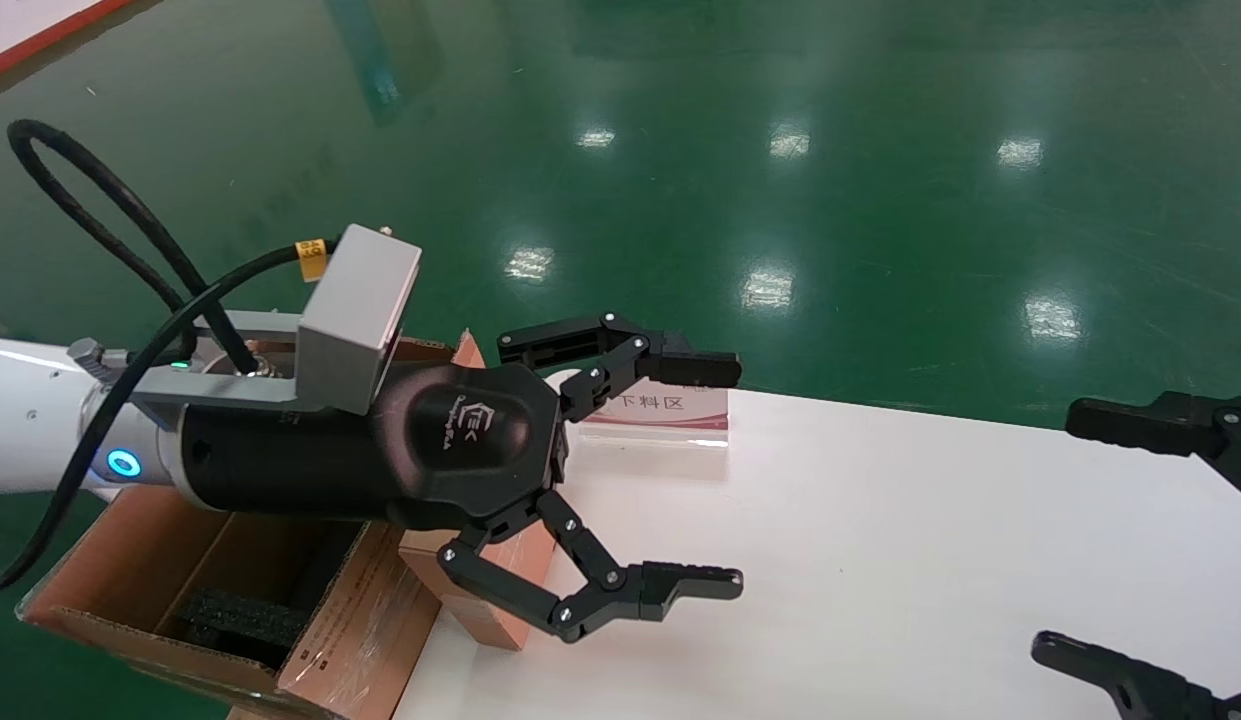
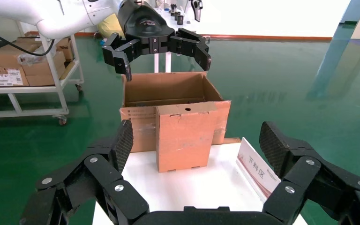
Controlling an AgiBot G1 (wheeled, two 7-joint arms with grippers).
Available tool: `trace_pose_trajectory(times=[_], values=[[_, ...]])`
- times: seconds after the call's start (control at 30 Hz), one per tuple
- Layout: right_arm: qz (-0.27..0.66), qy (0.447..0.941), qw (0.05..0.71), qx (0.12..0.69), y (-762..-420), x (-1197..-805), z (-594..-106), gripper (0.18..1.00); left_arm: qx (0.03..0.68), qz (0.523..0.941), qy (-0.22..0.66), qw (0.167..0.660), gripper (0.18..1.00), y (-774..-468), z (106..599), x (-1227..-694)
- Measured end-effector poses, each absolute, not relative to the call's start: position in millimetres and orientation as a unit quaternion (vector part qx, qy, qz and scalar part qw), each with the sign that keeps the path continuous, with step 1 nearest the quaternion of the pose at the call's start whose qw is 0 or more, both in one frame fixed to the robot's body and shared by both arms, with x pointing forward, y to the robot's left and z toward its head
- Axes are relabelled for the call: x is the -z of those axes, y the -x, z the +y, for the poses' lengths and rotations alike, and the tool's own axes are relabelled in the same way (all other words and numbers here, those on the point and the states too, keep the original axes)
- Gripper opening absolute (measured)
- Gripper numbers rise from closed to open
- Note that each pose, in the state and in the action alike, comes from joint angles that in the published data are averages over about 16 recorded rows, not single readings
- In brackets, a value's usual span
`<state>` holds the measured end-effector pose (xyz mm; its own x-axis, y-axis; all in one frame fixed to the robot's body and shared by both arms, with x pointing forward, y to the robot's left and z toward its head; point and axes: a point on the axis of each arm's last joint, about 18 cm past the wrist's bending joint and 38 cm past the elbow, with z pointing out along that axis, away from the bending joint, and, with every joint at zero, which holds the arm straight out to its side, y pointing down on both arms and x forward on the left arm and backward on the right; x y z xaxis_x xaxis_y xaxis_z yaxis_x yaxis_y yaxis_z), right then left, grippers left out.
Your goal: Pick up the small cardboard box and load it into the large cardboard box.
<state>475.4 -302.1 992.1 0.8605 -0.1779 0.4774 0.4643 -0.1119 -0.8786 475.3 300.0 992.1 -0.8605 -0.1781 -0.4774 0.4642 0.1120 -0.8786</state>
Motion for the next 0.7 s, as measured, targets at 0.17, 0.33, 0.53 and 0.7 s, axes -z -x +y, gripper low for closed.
trace_pose_trajectory(times=[0.17, 0.33, 0.53, 0.7], values=[[-0.102, 0.705, 0.659, 0.244, -475.4, -992.1, -302.1, 1.001, 0.659, 0.705, -0.102, 0.244, 1.001, -475.3, 300.0, -992.1], [-0.102, 0.705, 0.659, 0.244, -475.4, -992.1, -302.1, 1.001, 0.659, 0.705, -0.102, 0.244, 1.001, -475.3, 300.0, -992.1], [-0.102, 0.705, 0.659, 0.244, -475.4, -992.1, -302.2, 1.001, 0.655, 0.708, -0.098, 0.245, 1.001, -476.1, 300.4, -991.4], [-0.102, 0.705, 0.659, 0.244, -475.4, -992.1, -302.2, 1.001, 0.638, 0.724, -0.088, 0.248, 1.001, -478.6, 301.0, -989.7]])
